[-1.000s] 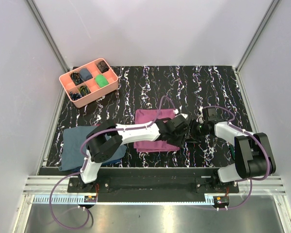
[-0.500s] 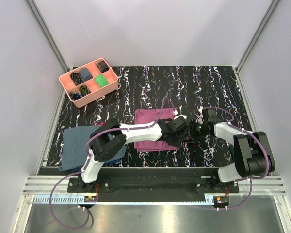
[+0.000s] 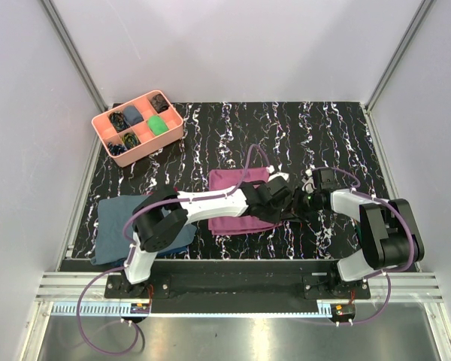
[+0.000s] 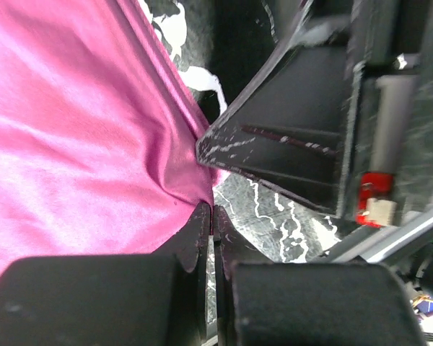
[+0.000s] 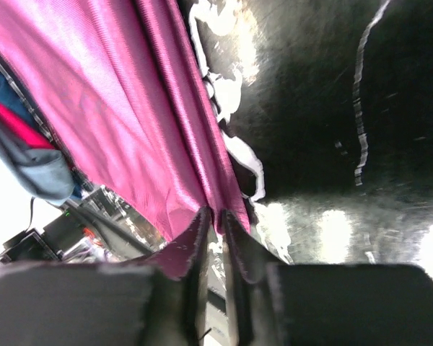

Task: Fold the napkin into a case and place the utensils inside
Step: Fold the lower triangle-folded napkin at the center of the board.

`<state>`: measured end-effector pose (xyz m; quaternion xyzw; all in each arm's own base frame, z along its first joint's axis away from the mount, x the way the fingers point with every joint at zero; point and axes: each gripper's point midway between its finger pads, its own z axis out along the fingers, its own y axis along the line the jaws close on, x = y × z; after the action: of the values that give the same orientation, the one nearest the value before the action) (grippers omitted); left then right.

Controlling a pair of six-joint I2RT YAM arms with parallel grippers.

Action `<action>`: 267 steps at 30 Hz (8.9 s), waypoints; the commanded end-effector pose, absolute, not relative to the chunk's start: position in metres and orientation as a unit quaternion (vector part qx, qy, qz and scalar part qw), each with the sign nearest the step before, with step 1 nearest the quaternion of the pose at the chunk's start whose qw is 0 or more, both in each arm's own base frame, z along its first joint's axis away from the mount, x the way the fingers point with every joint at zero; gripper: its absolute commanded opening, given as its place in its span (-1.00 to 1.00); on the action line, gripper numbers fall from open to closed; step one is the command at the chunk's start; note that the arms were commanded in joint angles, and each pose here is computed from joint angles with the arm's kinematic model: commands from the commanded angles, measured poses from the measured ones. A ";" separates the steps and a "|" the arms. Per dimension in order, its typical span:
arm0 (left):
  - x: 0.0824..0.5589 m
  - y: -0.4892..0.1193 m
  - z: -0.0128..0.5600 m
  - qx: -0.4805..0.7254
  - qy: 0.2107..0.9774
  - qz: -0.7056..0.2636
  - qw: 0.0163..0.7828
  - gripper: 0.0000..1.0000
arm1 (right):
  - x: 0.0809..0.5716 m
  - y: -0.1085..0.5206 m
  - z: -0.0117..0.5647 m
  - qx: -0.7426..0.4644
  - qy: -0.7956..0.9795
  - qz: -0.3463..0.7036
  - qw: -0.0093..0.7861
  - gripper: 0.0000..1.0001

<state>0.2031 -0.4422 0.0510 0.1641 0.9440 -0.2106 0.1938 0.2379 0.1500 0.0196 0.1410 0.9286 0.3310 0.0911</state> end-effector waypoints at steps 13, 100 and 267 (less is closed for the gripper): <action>0.188 -0.458 0.076 0.161 0.926 -0.292 0.178 -1.00 | 0.216 0.146 0.027 0.213 0.912 0.336 0.098 -0.82; 0.211 -0.389 0.164 0.121 0.879 -0.396 0.237 0.21 | 0.404 0.135 0.062 0.105 0.942 0.269 0.172 -0.03; 0.274 -0.281 0.101 -0.112 0.860 -0.451 0.210 0.42 | 0.264 0.303 0.086 0.043 0.814 0.572 0.095 -1.00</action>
<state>0.2572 -0.2692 0.0818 -0.1002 0.8782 -0.4249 0.1956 0.2618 0.3001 0.0736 0.0650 0.8259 0.5541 0.0815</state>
